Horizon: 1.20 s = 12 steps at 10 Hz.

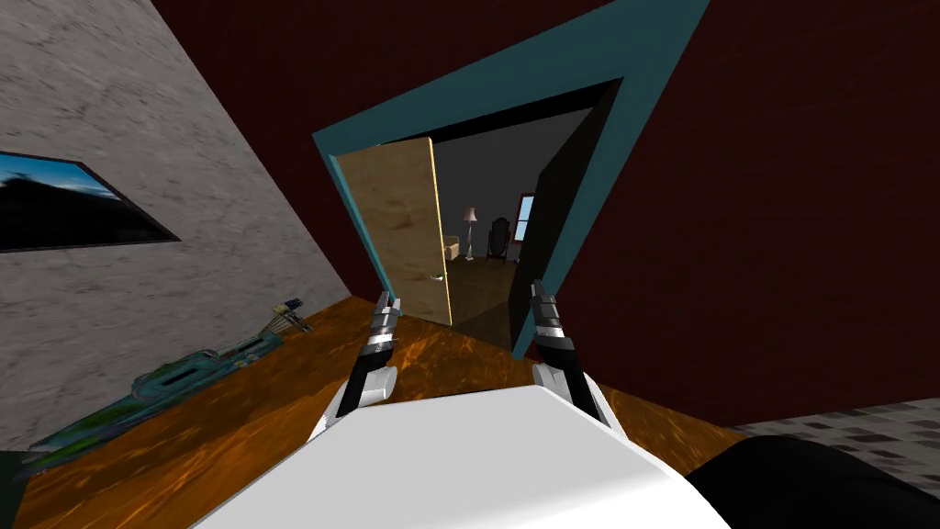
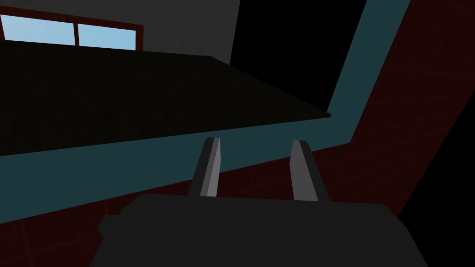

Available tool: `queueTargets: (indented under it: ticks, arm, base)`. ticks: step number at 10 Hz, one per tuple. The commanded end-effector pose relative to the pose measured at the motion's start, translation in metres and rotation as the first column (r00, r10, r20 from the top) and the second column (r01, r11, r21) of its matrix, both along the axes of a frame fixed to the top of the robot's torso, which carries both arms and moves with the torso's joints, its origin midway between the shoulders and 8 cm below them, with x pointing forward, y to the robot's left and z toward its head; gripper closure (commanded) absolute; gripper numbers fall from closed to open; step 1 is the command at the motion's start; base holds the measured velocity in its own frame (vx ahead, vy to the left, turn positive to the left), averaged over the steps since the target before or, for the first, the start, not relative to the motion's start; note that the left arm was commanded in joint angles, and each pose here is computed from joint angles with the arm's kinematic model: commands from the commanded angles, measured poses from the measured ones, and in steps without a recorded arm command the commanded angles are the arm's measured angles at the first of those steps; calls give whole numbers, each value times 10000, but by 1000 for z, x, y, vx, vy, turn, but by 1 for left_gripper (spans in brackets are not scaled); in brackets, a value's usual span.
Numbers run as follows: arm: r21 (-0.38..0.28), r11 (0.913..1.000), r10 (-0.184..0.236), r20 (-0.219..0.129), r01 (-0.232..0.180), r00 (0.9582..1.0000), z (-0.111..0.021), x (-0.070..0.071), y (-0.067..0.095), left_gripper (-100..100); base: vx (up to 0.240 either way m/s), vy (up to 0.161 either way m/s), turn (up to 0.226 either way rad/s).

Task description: Push the door open

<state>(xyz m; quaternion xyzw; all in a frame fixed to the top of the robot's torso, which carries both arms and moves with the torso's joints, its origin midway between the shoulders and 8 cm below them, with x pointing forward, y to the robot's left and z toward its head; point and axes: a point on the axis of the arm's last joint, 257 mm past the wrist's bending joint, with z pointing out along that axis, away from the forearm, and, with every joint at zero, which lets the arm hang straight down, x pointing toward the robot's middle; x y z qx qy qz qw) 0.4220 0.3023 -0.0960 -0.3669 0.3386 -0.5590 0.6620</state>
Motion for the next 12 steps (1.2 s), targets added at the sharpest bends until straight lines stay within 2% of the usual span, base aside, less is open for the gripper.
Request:
queueTargets:
  ticks: [1,5,6,8,10,11,12]
  arm:
    - [-33,10000,2,-240,-3,9997,-15,6,2,-100]
    - [-98,10000,-4,-680,-3,9977,-43,18,6,-100]
    - [-105,9999,1,-732,-8,9973,-46,18,6,-100]
    - [-148,9999,-4,-924,-9,9957,-60,25,8,-100]
    - [-191,9998,10,-1197,-33,9928,-76,29,10,-100]
    - [-195,9998,13,-1234,-38,9924,-77,29,10,-100]
    - [-223,9997,20,-1400,-51,9901,-88,32,12,-100]
  base:
    - [27,60,-104]
    - [54,88,-143]
    - [25,61,-48]
    - [35,83,-162]
    - [37,76,-79]
    - [24,57,-71]
    - [21,67,-131]
